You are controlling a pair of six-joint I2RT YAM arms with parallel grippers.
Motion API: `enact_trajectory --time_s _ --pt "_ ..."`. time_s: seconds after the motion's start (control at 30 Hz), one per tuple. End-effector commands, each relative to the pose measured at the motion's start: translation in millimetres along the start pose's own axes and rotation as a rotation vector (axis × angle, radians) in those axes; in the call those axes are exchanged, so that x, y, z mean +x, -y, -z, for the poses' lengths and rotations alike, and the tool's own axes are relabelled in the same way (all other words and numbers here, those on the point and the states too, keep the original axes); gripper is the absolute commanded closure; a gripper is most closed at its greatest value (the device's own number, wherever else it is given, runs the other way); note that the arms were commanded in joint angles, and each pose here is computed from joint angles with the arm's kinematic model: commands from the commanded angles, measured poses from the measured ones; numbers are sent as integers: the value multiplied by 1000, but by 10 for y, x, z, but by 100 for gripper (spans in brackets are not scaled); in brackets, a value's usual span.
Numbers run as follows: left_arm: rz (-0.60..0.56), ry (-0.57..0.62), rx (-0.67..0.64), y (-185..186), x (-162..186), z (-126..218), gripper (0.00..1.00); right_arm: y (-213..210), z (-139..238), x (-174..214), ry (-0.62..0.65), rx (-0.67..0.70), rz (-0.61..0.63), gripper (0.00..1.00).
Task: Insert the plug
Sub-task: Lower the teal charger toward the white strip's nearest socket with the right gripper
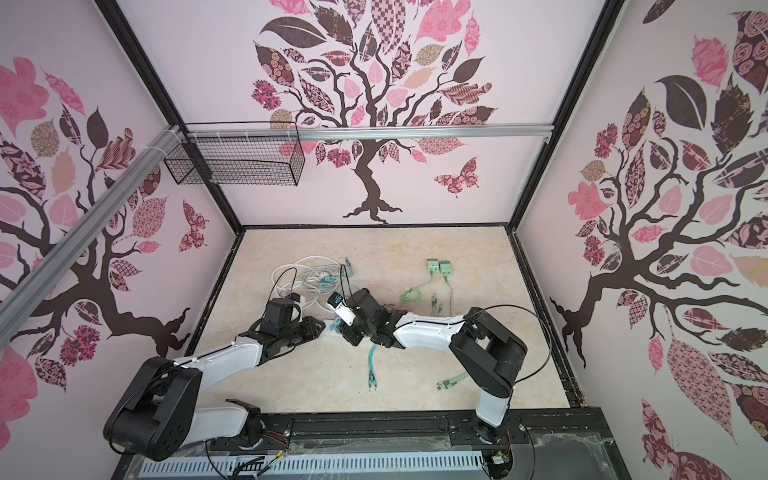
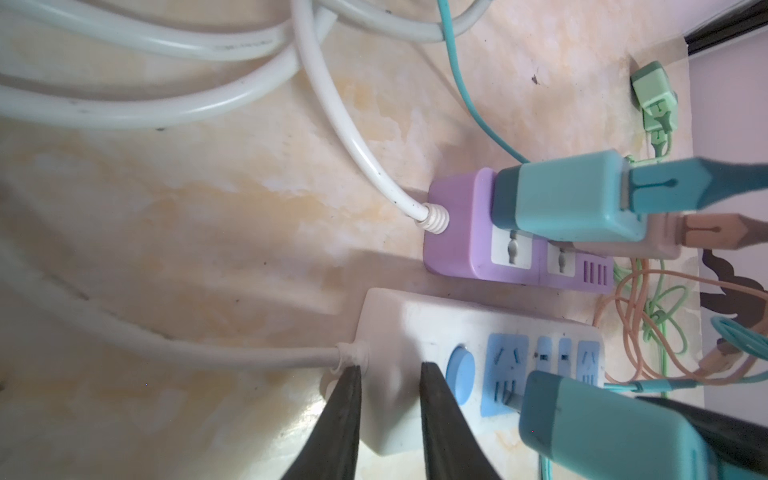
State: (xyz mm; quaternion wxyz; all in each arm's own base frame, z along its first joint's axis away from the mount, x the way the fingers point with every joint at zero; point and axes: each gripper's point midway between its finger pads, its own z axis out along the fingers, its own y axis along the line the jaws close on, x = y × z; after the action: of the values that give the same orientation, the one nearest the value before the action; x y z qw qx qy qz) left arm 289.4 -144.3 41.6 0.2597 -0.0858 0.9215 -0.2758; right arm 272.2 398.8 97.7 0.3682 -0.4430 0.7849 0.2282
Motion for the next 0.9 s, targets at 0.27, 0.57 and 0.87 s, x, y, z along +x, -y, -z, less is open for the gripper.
enact_trajectory --time_s 0.27,0.57,0.87 --pt "0 7 -2 9 -74 -56 78 -40 -136 93 -37 -42 87 79" --pt "5 -7 -10 -20 -47 -92 79 -70 -31 -101 34 -56 103 79" --pt "11 -8 -8 -12 -53 -91 79 -50 -22 -112 45 -47 117 78"
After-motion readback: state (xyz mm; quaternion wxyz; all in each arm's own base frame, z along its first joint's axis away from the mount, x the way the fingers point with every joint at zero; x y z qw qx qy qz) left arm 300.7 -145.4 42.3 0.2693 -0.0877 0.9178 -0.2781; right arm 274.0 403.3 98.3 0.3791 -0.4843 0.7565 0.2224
